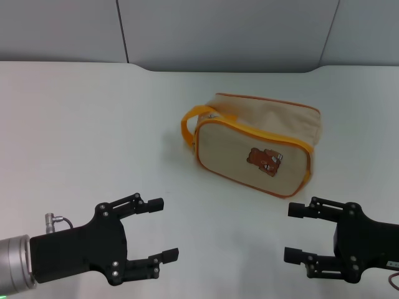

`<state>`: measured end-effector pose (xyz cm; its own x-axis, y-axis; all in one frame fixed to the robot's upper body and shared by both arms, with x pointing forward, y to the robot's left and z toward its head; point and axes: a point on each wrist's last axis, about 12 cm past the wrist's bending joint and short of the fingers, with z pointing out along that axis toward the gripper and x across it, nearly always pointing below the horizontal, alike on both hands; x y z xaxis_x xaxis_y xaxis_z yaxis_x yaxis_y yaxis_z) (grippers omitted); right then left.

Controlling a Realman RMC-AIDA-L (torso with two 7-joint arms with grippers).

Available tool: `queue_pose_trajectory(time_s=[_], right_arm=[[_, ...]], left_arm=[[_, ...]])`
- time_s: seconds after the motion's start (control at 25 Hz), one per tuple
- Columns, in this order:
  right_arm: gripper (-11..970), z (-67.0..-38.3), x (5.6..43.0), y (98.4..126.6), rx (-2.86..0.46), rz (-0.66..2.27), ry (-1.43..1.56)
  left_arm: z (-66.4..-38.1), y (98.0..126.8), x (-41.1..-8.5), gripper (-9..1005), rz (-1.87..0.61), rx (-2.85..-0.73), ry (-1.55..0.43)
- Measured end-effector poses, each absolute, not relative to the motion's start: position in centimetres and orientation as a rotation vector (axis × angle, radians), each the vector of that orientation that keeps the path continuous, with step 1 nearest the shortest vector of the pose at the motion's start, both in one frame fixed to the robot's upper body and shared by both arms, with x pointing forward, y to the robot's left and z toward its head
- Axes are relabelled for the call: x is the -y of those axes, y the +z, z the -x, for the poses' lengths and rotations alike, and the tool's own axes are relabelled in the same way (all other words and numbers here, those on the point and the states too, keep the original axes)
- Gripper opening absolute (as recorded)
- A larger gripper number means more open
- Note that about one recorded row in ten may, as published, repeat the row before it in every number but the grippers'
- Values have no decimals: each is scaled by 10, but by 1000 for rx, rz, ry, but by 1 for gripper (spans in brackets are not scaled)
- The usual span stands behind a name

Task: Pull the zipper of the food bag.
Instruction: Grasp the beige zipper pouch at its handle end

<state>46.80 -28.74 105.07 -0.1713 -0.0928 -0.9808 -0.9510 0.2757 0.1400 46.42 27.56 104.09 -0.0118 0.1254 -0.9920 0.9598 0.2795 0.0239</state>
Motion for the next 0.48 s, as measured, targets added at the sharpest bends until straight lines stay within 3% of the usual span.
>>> queue_pose_trajectory(time_s=[0.28,0.48], right_arm=[[770,-468,287,1051,-1521,1005,1061],[770,-466,290,1052,-1517,982,1057]], left_arm=[[-471,1040,-273,819,-1077,-1431,-903],[-490,1033,-271,817,-964,-1485,-747]])
